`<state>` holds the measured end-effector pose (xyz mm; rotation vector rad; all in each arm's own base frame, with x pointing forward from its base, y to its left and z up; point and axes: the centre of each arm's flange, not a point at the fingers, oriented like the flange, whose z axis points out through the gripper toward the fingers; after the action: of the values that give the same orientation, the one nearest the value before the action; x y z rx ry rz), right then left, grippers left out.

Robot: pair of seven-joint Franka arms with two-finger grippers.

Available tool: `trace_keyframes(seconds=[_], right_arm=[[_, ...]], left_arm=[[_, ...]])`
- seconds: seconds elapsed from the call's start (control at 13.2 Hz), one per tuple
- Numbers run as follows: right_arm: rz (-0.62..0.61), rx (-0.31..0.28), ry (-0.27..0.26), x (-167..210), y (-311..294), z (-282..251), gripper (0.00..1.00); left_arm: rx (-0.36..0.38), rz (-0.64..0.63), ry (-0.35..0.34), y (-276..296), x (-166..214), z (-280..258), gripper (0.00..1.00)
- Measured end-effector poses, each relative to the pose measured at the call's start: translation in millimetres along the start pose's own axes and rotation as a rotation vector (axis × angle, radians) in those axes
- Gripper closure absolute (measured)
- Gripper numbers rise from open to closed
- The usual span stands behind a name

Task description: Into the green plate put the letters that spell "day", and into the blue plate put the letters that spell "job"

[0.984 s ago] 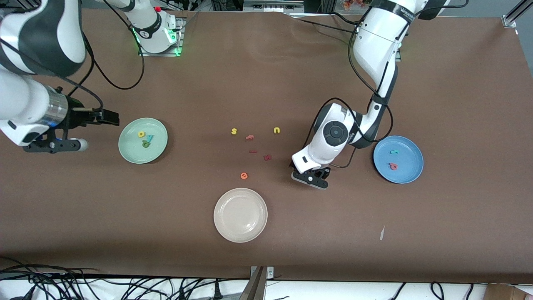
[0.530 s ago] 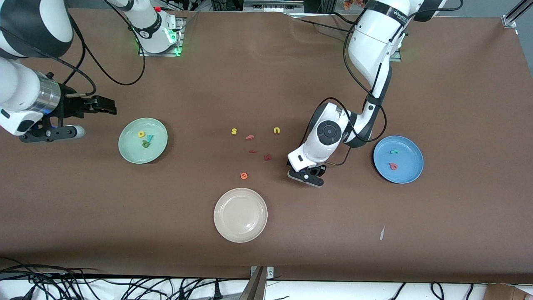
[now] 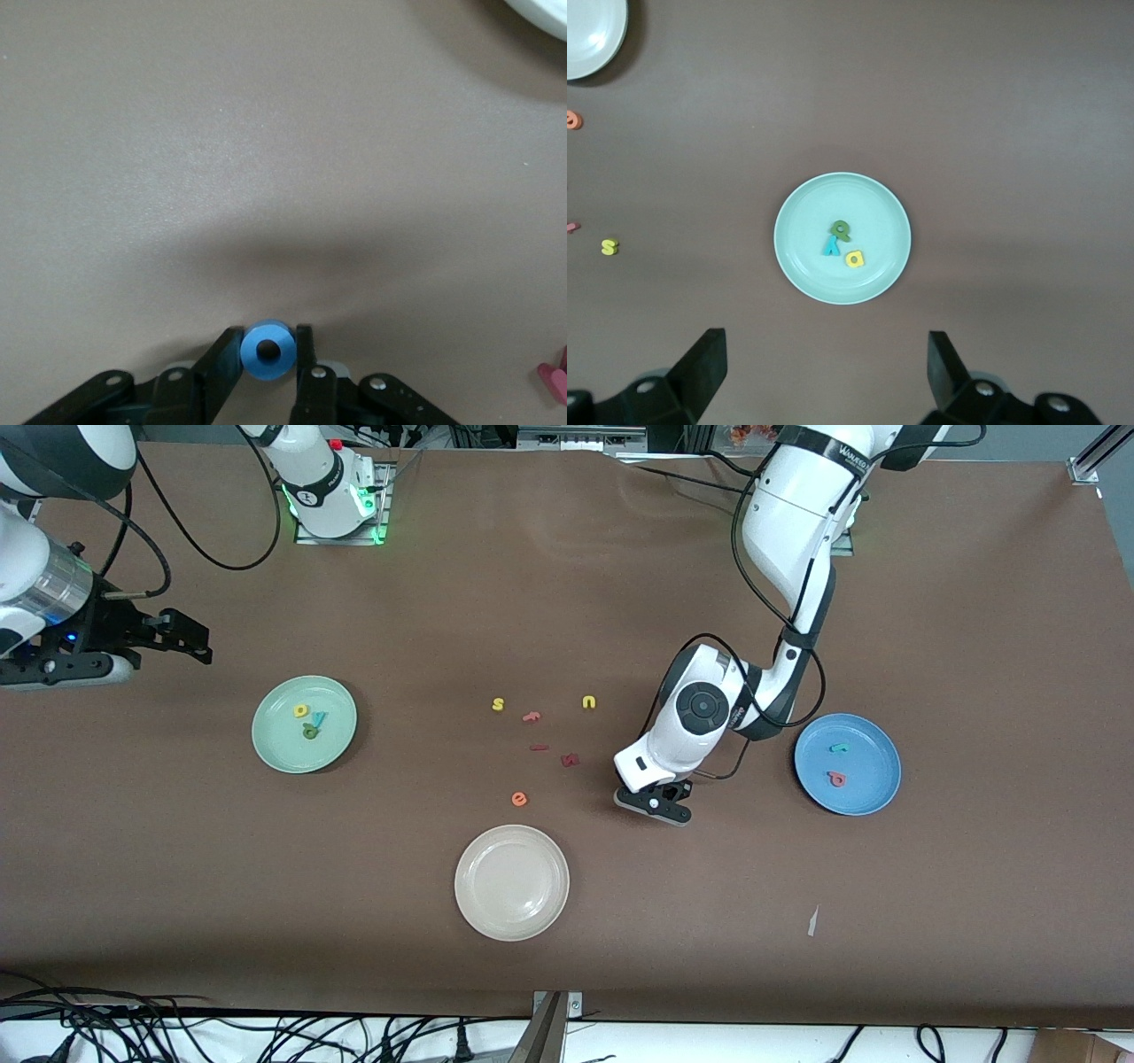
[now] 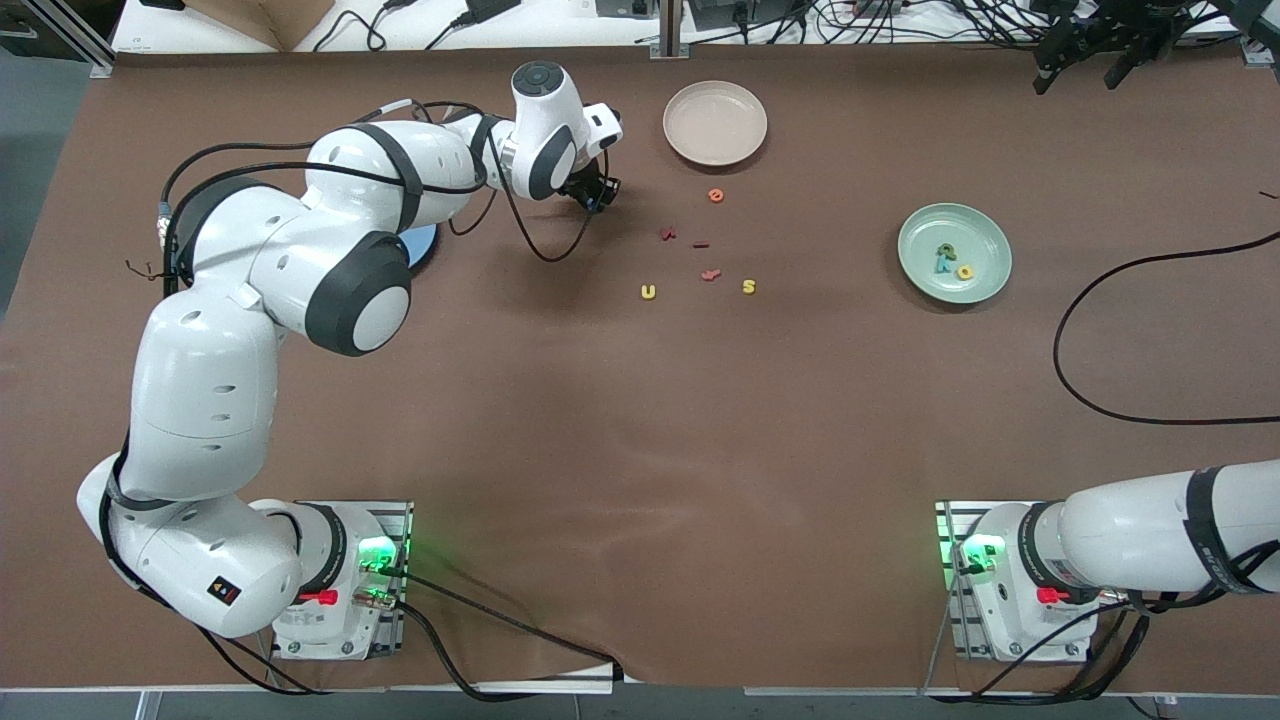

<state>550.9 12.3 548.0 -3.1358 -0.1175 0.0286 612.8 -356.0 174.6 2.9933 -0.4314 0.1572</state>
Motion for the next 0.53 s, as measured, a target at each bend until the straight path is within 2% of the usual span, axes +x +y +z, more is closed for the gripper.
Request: trace_keyframes(seconds=[0.15,0.3,0.53], right_arm=[[0.018,-0.002,0.032,0,10,-17,0.0],[0.04,0.002,-0.009,-5,21,-19,0.0],[0.05,0.004,-0.027,-7,26,-18,0.0]], left_arm=[[0.004,-0.044,0.033,-30,16,-27,0.71],[0.004,-0.08,0.002,-99,25,-71,0.71],[-0.004,-0.102,-0.069,-197,-9,-112,0.71]])
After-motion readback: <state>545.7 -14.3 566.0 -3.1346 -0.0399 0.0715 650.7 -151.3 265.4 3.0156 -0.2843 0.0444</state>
